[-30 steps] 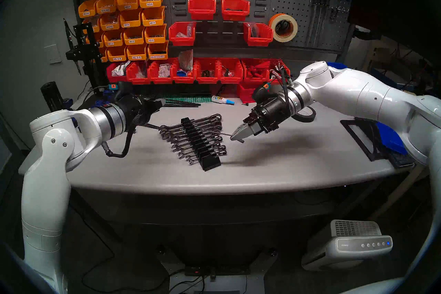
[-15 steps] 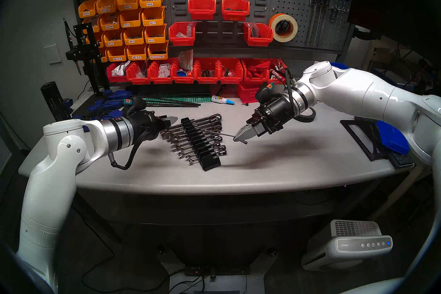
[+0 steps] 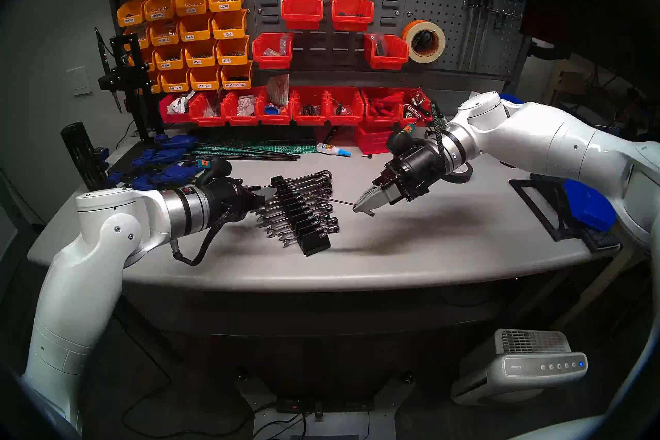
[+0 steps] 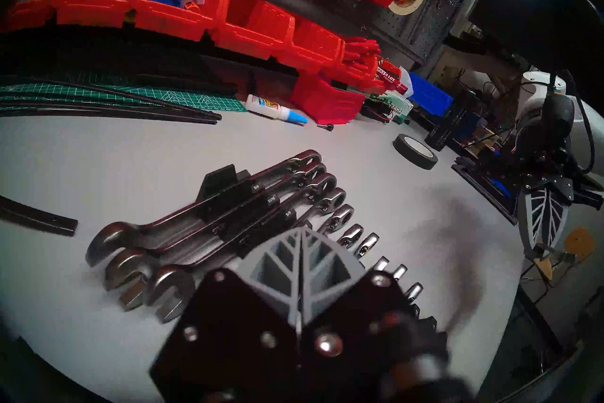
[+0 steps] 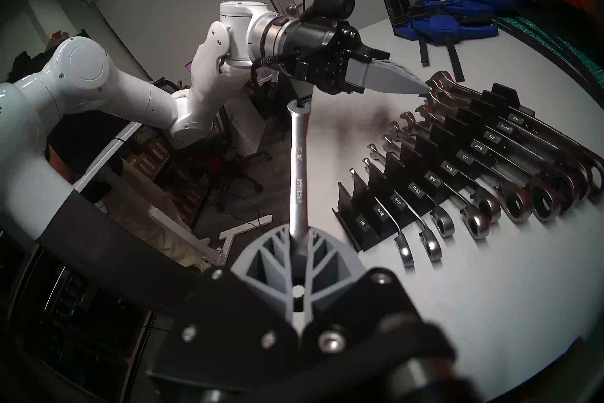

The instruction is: Put the wrenches on the table into the correct slot in the case

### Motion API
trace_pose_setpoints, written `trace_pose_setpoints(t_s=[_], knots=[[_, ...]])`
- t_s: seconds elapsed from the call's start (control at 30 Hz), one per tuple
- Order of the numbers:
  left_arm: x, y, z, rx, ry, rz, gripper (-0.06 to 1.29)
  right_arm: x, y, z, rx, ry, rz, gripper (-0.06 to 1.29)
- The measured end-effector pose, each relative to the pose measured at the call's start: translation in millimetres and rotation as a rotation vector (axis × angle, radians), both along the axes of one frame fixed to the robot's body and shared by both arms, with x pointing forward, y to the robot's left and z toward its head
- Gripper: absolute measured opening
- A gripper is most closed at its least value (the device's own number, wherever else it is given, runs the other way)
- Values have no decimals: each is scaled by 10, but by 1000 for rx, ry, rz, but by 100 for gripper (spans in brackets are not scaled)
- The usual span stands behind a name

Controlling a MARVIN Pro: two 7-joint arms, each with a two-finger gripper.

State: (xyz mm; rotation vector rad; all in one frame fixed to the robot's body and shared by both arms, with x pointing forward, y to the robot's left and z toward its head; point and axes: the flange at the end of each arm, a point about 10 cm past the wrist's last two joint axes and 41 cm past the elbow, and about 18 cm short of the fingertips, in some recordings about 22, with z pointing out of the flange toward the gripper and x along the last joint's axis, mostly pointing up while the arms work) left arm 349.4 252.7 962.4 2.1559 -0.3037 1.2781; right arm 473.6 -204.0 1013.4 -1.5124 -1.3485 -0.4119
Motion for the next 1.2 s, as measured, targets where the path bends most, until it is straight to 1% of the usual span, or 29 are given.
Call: trace_pose_setpoints(t_s=[0.4,0.8,1.2], knots=[[-37,-64,-136,4,15,-18,-2,-11,-44,0,6,-5,-2,-4],[-23,-121,-256,5,15,-21,-2,-22,-82,5,10,-6,-6,-4],[8,-149,-261,4,1,-26,-2,-42,-103,8,12,-6,-4,-4]])
